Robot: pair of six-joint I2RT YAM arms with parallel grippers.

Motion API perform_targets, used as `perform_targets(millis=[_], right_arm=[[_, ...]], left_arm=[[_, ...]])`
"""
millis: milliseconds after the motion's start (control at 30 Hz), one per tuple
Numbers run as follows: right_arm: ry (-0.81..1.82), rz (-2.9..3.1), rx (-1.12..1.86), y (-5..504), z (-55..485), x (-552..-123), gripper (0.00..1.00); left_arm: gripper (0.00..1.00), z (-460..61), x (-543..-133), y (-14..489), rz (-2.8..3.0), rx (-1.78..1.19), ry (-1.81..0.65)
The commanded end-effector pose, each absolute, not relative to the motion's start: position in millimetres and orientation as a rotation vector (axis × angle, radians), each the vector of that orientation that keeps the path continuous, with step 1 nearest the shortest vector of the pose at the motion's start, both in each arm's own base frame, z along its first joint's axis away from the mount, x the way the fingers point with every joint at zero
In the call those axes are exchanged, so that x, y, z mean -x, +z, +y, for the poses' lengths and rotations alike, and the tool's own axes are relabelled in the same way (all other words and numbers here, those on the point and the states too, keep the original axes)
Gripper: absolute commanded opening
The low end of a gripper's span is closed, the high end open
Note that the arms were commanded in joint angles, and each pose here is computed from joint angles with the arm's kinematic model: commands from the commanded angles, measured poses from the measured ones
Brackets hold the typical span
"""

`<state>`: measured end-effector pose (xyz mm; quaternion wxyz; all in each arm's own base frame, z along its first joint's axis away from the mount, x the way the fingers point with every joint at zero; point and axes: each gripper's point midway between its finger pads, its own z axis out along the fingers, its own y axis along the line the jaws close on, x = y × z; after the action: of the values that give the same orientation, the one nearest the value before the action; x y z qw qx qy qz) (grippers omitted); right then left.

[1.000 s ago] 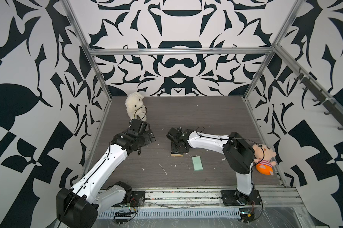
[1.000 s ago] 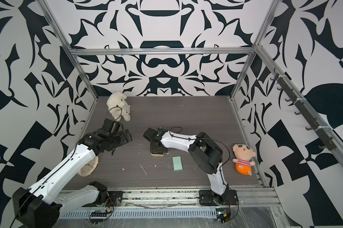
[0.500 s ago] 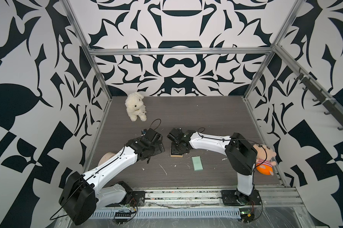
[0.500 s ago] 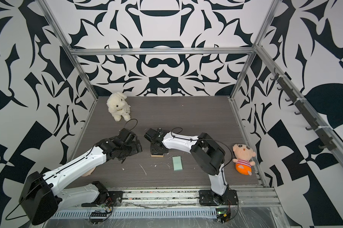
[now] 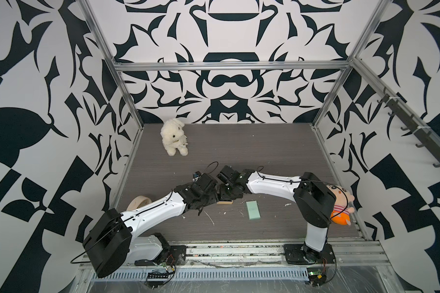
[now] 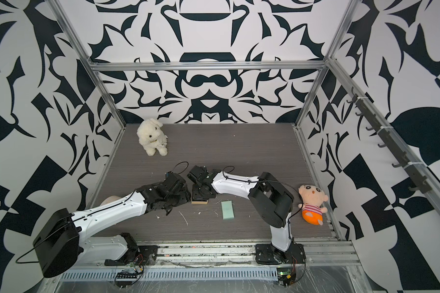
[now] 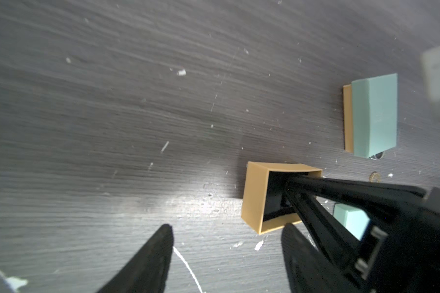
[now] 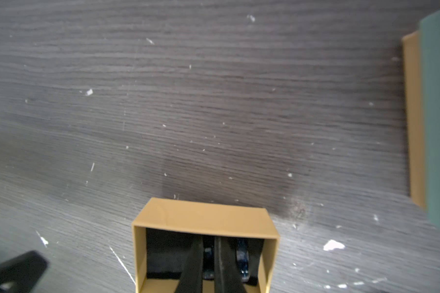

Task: Take the rings out of the lift-off lid box
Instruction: Take out the ring from the jewelry box.

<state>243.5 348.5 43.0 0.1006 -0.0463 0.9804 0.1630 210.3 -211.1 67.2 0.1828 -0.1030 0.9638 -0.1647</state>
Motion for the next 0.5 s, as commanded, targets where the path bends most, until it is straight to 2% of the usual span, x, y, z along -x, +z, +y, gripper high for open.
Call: perform_targets(millis=[0,467], right_arm=[[0.576,2.847,0.173,63,357,-243,0.0],[0.655,2.841,0.204,65,362,-237,0.0]], left_arm=[[0.67,-220,-207,56,2.733,0.28,-0.478],[0.59,-220,-206,35,2.768,0.275,-0.414]])
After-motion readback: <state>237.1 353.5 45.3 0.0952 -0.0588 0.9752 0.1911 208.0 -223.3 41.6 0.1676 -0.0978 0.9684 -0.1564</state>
